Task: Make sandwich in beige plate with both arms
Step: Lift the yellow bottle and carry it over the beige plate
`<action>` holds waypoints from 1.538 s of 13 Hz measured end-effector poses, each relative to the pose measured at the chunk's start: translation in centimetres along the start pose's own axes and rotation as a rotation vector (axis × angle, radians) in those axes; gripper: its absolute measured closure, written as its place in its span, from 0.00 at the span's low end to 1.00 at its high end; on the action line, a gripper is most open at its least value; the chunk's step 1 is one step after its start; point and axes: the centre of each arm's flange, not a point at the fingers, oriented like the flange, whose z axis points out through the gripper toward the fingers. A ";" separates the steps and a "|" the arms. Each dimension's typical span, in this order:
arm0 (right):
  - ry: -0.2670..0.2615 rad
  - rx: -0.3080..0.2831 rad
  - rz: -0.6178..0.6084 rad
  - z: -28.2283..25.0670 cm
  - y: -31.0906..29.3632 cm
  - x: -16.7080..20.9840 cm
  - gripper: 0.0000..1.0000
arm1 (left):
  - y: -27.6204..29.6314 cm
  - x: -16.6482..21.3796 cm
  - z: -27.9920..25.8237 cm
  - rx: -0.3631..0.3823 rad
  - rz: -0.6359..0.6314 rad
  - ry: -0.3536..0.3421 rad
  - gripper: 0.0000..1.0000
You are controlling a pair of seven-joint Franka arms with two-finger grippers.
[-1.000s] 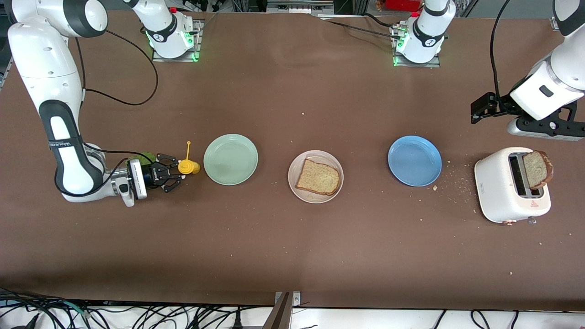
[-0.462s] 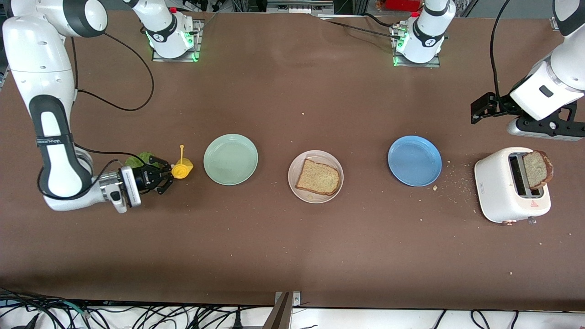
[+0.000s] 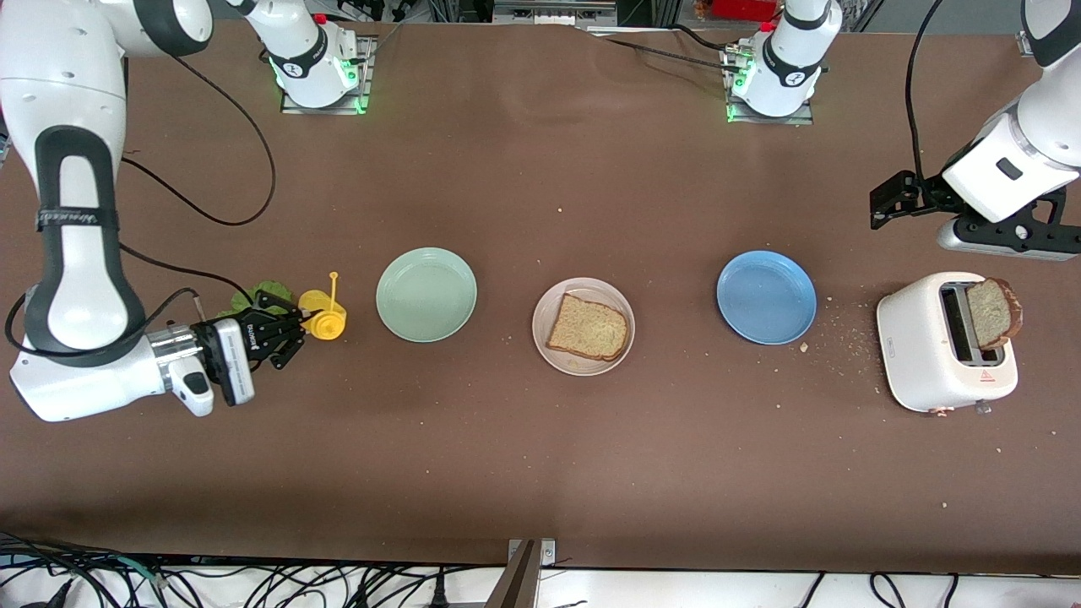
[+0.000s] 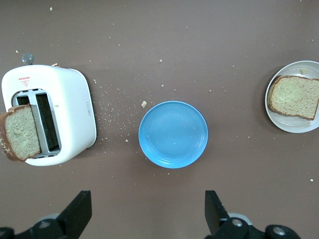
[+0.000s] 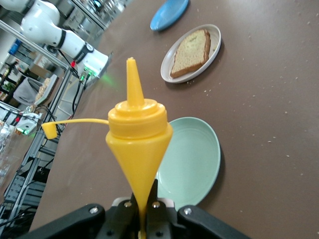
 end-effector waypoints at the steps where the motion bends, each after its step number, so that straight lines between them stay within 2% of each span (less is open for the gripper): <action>1: -0.067 -0.022 0.031 0.5 -1.1 2.4 0.96 | 0.0 0.0 0.0 0.000 0.000 0.000 0.00; 3: -0.222 -0.074 0.060 2.5 -3.7 6.9 0.96 | 0.0 0.0 0.0 0.000 0.000 0.000 0.00; 5: -0.406 -0.146 0.060 5.9 -6.4 11.3 0.96 | 0.0 0.0 0.0 0.000 0.000 0.000 0.00; 7: -0.586 -0.253 0.052 9.7 -9.3 15.7 0.96 | 0.0 0.0 0.0 0.000 -0.001 0.000 0.00; 11: -0.875 -0.471 -0.044 18.0 -15.4 22.9 0.96 | 0.0 0.0 0.0 0.000 -0.001 0.000 0.00; 14: -1.041 -0.660 -0.106 24.3 -19.3 26.5 0.96 | -0.1 0.0 0.0 0.000 -0.001 0.000 0.00; 18: -1.205 -0.923 -0.168 32.9 -23.1 29.0 0.96 | -0.1 0.0 0.0 0.000 -0.002 0.000 0.00; 20: -1.280 -1.028 -0.209 37.1 -23.9 29.2 0.96 | -0.1 0.0 0.0 0.000 -0.002 0.000 0.00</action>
